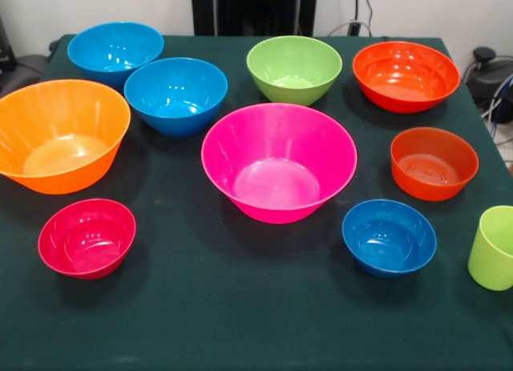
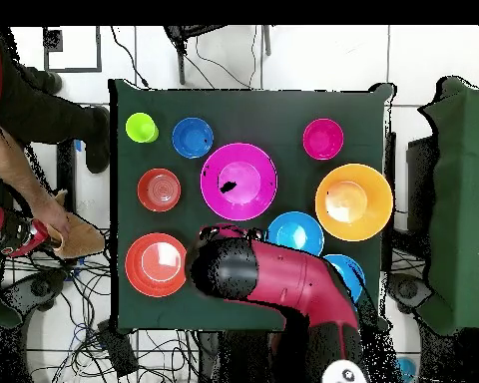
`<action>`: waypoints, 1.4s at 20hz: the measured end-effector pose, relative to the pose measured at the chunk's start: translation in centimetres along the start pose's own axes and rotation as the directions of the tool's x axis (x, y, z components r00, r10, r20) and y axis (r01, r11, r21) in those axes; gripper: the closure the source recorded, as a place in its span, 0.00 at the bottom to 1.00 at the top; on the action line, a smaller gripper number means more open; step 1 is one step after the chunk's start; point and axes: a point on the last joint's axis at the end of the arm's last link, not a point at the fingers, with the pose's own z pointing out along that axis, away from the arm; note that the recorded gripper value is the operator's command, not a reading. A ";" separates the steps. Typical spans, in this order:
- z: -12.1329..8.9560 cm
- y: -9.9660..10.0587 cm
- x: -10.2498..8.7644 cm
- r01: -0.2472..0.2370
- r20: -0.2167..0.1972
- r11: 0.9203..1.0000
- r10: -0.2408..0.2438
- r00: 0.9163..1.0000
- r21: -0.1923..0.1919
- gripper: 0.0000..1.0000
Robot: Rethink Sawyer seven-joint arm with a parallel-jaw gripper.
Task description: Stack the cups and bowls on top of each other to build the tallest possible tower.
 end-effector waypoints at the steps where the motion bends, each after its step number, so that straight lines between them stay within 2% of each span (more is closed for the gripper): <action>1: 0.3 -0.4 -0.6 -0.005 0.003 1.000 0.005 1.000 -0.001 0.00; 10: 3.0 -3.3 -5.6 -0.041 0.021 0.999 0.042 0.999 -0.020 0.00; 15: 4.3 -4.9 -8.8 -0.059 0.049 0.998 0.061 0.997 -0.034 0.00; 21: 5.0 -6.7 -12.9 -0.075 0.094 0.996 0.079 0.992 -0.050 0.00; 28: 5.2 -8.9 -17.3 -0.064 0.131 0.996 0.072 0.989 -0.063 0.00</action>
